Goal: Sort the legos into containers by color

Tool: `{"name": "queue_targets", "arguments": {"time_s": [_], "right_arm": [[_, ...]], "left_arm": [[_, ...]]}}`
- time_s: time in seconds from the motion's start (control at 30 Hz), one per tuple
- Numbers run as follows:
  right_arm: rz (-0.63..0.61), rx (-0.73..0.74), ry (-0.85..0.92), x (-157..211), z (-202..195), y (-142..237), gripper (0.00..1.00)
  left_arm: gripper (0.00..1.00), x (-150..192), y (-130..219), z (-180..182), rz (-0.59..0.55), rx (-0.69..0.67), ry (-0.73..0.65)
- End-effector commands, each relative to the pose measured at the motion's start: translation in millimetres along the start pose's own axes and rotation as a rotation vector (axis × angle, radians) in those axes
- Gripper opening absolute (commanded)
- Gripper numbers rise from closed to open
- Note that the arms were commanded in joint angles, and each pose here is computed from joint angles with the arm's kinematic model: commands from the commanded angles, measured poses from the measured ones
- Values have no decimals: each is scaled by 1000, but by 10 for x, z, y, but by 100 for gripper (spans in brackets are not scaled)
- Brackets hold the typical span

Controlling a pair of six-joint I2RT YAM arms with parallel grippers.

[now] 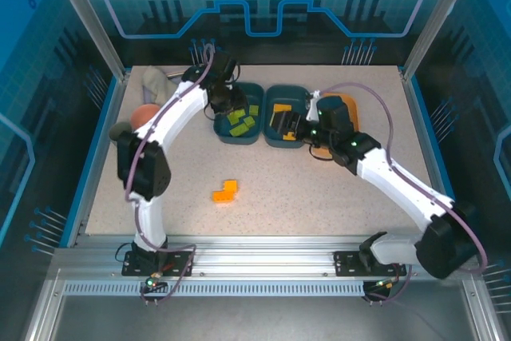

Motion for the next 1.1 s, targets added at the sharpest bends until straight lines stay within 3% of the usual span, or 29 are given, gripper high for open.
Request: {"name": "queue_targets", "arguments": {"time_s": [0.0, 0.3, 0.57, 0.77, 0.9, 1.07], "right_arm": [[-150, -78, -31, -494, 204, -92, 86], [-176, -58, -114, -741, -47, -279, 87], [-156, -20, -142, -644, -264, -247, 87], [-132, -14, -132, -600, -289, -241, 87], [-87, -1, -122, -490, -316, -247, 87], [-3, 55, -19, -257, -318, -230, 87]], "left_arm": [[34, -243, -264, -142, 30, 64, 175], [33, -806, -978, -184, -20, 118, 501], [33, -921, -1417, -72, -23, 129, 687], [36, -1016, -1541, -45, -34, 158, 759], [56, -1033, -1496, -87, -30, 174, 761], [63, -1073, -1186, -248, -32, 217, 717]]}}
Point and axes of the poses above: each hand's point on the last joint's axis, 136 mm out from that joint toward the fingers, its own y axis back along the fingers, its own z axis along the line the jaws close on, x = y × z, the point moved 1 cm from there along y, back along the fingers, and after that the axes turned 6 degrees about y, right-handed, at the moved point
